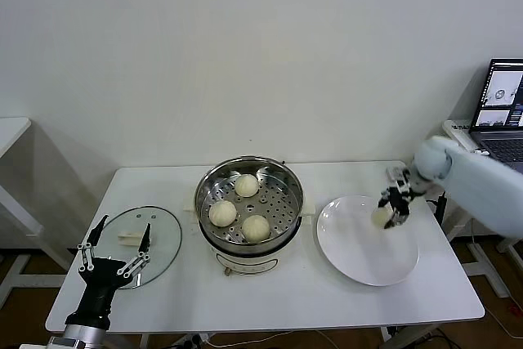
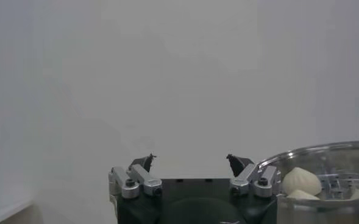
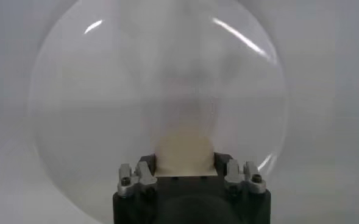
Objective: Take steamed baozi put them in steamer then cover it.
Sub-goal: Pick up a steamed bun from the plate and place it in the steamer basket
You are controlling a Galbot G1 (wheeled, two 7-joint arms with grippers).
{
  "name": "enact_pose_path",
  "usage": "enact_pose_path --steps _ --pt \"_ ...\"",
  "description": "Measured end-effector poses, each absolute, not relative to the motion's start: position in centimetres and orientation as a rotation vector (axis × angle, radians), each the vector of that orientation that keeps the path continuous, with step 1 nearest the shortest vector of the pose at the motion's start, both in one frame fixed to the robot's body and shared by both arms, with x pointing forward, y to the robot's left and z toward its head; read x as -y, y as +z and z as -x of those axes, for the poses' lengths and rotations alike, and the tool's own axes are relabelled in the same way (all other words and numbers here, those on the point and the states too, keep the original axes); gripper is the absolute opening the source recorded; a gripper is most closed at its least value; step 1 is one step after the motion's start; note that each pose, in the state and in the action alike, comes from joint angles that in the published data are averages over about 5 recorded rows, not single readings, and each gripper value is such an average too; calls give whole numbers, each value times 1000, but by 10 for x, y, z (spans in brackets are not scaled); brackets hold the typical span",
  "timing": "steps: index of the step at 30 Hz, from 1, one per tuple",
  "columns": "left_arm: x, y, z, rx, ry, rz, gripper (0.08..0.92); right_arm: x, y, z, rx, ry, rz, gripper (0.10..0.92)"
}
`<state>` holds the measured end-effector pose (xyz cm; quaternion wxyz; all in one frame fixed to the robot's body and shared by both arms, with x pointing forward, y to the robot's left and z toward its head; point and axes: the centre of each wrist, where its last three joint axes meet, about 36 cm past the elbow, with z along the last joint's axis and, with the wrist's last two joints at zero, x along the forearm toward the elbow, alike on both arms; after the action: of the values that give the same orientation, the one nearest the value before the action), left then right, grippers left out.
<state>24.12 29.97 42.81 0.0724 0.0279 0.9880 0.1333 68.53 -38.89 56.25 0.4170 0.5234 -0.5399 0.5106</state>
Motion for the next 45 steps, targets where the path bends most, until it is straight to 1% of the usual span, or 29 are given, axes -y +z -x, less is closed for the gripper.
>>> enact_pose_path --steps 4,9,12,16,22,29,35,45 --pt "-299 428 -243 -2966 400 -90 823 355 617 -698 1349 1317 -1374 661" --pt "-298 428 -243 -2968 401 -94 823 300 676 -705 1331 1367 -1460 662" --pt "-299 428 -244 -2965 407 -95 823 263 701 -704 1302 1397 -1510 662" --pt "-300 428 -245 -2961 415 -92 823 215 716 -699 1248 1426 -1569 660" --pt "-299 426 -245 -2959 412 -92 823 160 716 -691 1170 1465 -1608 656" --pt "-301 427 -245 -2953 417 -83 823 116 697 -687 1119 1508 -1624 660" --pt "-302 428 -245 -2948 421 -76 823 93 671 -687 1089 1528 -1622 658" --pt "-303 428 -246 -2947 420 -71 823 74 638 -691 1079 1543 -1615 656"
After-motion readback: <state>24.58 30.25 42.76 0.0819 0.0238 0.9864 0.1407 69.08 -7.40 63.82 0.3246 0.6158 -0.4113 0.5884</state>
